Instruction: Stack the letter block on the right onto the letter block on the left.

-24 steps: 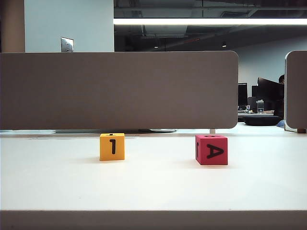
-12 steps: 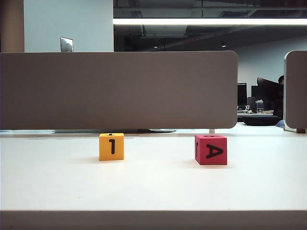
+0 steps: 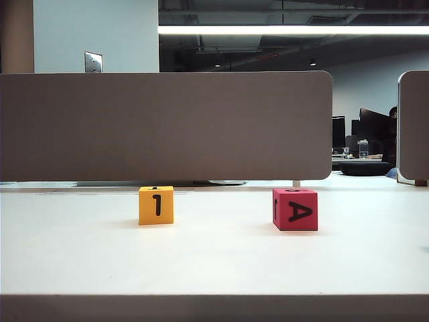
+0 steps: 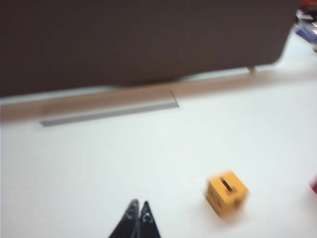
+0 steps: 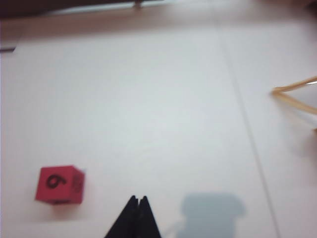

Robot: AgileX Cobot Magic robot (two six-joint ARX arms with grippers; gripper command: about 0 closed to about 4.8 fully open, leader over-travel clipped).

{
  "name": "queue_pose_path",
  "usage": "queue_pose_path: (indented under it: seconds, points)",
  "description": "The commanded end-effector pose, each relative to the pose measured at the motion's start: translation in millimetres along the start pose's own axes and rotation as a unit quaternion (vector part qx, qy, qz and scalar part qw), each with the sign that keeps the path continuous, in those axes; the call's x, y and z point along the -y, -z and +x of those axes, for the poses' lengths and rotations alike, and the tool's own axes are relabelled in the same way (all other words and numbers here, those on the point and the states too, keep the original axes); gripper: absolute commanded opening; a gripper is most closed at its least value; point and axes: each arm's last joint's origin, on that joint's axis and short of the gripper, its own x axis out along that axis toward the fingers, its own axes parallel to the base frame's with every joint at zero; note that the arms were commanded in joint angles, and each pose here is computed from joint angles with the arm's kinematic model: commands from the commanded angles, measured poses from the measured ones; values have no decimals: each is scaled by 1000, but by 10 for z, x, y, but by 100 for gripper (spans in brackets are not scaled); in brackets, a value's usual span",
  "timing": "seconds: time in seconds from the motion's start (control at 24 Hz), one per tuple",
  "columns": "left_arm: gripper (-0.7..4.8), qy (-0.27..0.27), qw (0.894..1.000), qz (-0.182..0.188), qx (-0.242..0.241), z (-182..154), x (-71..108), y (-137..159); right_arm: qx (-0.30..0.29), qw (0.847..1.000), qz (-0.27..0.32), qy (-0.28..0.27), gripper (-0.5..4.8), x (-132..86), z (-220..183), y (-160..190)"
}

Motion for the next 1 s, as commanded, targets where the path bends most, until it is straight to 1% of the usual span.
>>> queue_pose_path:
  seconds: [0.04,0.08,0.12,0.17,0.29,0.37,0.46,0.5,0.54,0.58,0.62,0.67,0.71,0.75,0.83,0.87,1.0]
  points:
    - [-5,31,997,-13,-70,-2,18,-5,-26,999,-27,-40,-7,-228,109,-105]
    - [-5,33,996,-13,-86,0,18,-18,-30,998,-33,-45,-7,-280,138,-119]
    - [-5,42,994,-12,-99,-9,38,-81,-40,996,-48,-61,-7,-399,199,-143]
    - [-5,45,994,-12,-101,-24,47,-125,-44,995,-54,-67,-7,-456,232,-151]
    - [-5,72,994,-10,-78,-67,79,-370,-72,992,-62,-86,-7,-666,389,-146]
    - [-5,82,994,-11,-73,-60,88,-462,-83,991,-67,-87,-7,-726,480,-132]
    - [-5,87,993,-27,-73,-39,84,-540,-92,990,-65,-84,-3,-780,581,-115]
    - [-5,92,992,-42,-75,-15,81,-592,-98,990,-69,-79,39,-820,671,-100]
    - [-5,103,990,-56,-82,20,82,-626,-103,989,-70,-78,135,-851,756,-90]
    - [-5,113,988,-67,-84,43,85,-641,-106,989,-71,-79,209,-869,805,-83]
    - [-5,121,986,-73,-85,57,88,-649,-108,988,-71,-78,268,-885,845,-77]
    - [-5,134,983,-86,-86,87,91,-657,-110,988,-71,-78,386,-917,933,-70]
    - [-5,134,982,-94,-89,125,86,-655,-111,989,-60,-76,448,-944,1007,-62]
    - [-5,134,982,-95,-92,139,85,-651,-111,989,-55,-76,465,-960,1048,-60]
    - [-5,141,979,-106,-100,182,92,-641,-118,988,-45,-88,468,-1019,1182,-35]
    - [-5,144,979,-106,-101,187,104,-641,-120,988,-42,-88,468,-1030,1210,-27]
    - [-5,190,971,-106,-100,180,150,-647,-152,985,-32,-81,473,-1129,1453,69]
